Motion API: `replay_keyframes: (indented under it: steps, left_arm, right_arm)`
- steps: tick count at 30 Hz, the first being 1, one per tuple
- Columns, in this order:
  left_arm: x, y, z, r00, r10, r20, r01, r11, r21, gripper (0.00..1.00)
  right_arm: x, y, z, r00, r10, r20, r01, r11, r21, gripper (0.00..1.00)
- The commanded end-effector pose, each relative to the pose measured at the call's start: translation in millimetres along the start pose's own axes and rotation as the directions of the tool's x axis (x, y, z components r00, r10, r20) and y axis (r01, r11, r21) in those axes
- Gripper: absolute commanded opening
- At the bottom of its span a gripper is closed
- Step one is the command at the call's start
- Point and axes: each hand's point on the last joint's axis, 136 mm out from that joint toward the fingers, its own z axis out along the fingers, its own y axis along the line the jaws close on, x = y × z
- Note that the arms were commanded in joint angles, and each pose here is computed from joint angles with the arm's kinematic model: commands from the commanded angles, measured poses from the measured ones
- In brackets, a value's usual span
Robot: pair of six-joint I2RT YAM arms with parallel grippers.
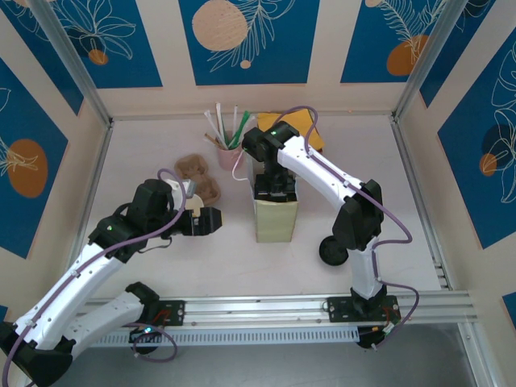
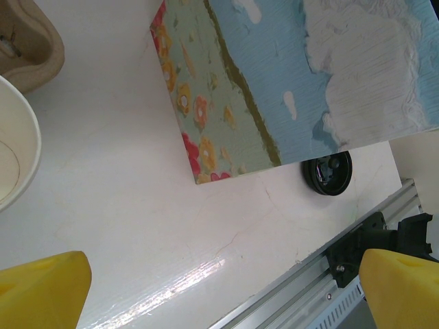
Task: Pack the takeout coffee
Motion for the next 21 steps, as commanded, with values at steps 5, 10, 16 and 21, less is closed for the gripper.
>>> replay_keyframes:
  steps: [5, 10, 16, 21]
  left_arm:
    - [2.2, -4.0, 1.3, 1.000, 0.006, -0.011, -0.006, 1.000, 0.019, 1.00]
    - [2.5, -3.8, 1.4, 1.000, 0.008, -0.011, -0.008, 1.000, 0.019, 1.00]
    - [2.1, -4.3, 1.2, 1.000, 0.009, -0.009, -0.009, 1.000, 0.020, 1.00]
    - [2.8, -3.6, 1.5, 1.000, 0.008, -0.012, -0.008, 1.000, 0.018, 1.00]
  right_arm:
    - [11.6, -0.5, -13.4, 1.000, 0.005, -0.002, -0.005, 1.000, -0.013, 0.65]
    - [11.4, -0.5, -12.4, 1.000, 0.005, -0.002, -0.005, 1.000, -0.013, 0.64]
    - [11.0, -0.3, -12.3, 1.000, 0.004, 0.000, -0.004, 1.000, -0.014, 0.64]
    - [10.0, -0.6, -8.7, 1.000, 0.005, -0.004, -0.005, 1.000, -0.010, 0.65]
